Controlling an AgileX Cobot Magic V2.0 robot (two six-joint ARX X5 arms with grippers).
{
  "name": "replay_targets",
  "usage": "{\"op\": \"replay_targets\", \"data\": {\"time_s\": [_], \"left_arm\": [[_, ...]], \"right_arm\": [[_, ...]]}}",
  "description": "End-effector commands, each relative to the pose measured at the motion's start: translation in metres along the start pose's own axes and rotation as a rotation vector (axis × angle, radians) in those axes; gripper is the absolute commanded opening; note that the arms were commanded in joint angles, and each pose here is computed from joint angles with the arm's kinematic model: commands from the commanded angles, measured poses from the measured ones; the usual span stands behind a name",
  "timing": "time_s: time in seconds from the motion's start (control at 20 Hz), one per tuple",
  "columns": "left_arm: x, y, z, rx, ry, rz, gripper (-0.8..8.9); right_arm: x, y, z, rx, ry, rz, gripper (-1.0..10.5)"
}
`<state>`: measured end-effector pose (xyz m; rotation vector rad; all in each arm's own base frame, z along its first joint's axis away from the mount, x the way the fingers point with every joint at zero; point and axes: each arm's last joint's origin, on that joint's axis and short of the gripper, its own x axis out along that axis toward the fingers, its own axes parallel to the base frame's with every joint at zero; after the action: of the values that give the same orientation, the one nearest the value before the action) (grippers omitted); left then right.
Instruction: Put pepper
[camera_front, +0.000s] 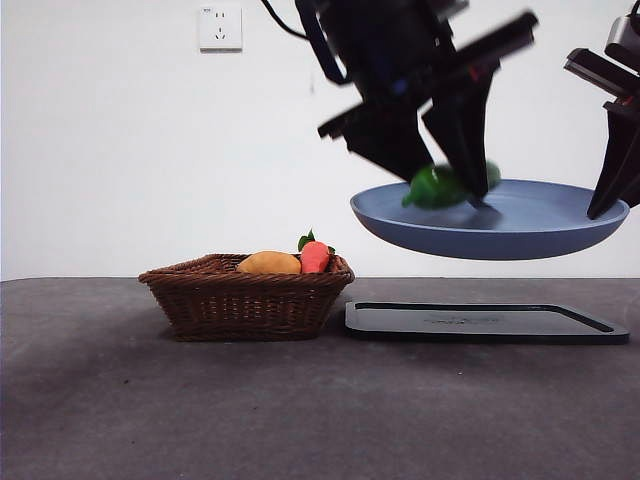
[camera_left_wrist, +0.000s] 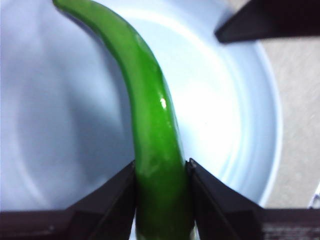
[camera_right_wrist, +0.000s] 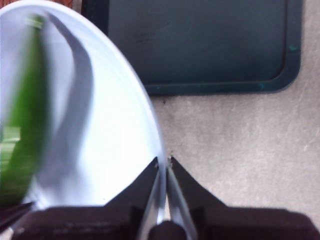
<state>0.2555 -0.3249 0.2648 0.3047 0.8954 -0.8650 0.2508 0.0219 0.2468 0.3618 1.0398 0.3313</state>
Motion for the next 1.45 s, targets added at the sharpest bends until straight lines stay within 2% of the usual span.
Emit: {"op": "replay_targets", "data": {"time_s": [0.05, 0.15, 0.35, 0.65, 1.05, 1.3, 1.45], "left_arm": [[0.014, -0.003, 0.001, 0.039, 0.013, -0.008, 1.53], [0.019, -0.003, -0.001, 0.038, 0.026, -0.008, 1.59], [0.019, -0.004, -0.001, 0.038, 0.03, -0.011, 2.76], [0.006, -0.006, 0.0, 0.041, 0.023, -0.018, 2.76], [-0.082, -0.011, 0.016, 0.052, -0.187, -0.022, 2.75], [-0.159, -0.005, 0.015, 0.05, -0.363, 0.065, 2.75], [-0.203, 0.003, 0.004, 0.041, -0.424, 0.092, 2.73]], "right_arm": [[0.0, 0.002, 0.004, 0.001, -0.008, 0.025, 0.1], [0.0, 0.002, 0.004, 0.002, -0.006, 0.025, 0.1], [0.0, 0.002, 0.003, 0.006, 0.003, 0.022, 0.1], [0.0, 0.002, 0.002, 0.012, 0.015, 0.016, 0.1], [0.0, 0.001, 0.001, 0.032, 0.023, 0.007, 0.1], [0.0, 0.0, 0.003, 0.035, -0.007, -0.041, 0.1], [0.0, -0.003, 0.008, 0.06, -0.041, -0.043, 0.1]]}}
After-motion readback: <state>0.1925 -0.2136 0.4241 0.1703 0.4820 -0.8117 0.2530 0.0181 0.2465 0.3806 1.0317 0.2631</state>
